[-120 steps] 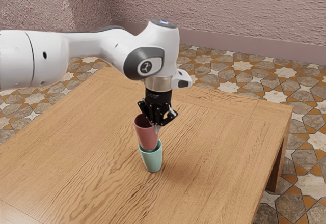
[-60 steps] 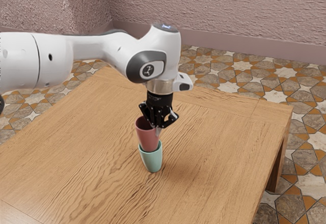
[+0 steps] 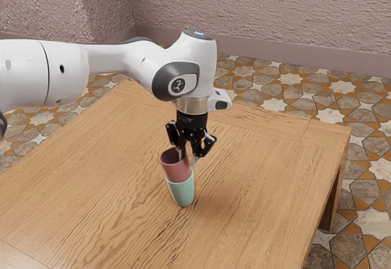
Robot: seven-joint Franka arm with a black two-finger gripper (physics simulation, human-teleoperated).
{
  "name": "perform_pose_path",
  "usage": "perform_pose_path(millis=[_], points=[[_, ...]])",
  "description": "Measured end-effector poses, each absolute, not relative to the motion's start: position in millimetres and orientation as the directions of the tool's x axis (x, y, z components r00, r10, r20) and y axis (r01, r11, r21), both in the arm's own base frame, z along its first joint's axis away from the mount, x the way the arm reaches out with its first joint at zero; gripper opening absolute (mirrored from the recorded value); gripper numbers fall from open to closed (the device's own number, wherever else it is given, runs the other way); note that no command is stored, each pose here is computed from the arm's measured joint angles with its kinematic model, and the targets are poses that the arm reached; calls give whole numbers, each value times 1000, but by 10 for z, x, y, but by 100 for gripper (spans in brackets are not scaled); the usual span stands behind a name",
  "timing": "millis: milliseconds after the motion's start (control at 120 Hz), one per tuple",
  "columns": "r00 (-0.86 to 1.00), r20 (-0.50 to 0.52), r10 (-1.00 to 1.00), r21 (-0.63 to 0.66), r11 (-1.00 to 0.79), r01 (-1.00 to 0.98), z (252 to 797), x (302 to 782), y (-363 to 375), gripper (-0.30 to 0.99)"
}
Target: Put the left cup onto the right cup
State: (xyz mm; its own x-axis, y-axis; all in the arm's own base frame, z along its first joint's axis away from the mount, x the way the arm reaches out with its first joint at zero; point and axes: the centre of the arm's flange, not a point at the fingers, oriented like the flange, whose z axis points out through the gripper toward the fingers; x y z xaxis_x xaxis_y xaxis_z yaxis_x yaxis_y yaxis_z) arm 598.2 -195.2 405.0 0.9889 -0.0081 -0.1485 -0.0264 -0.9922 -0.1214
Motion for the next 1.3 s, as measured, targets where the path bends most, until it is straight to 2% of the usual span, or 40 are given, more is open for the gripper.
perform_pose_path(millis=[642, 892, 1300], points=[[995, -102, -20, -114, -993, -32, 4454, 5862, -2030, 61], [997, -76, -35, -113, -993, -43, 4710, 5761, -2077, 67], [998, -51, -43, -129, -990, -49, 5110, 5617, -1915, 69]])
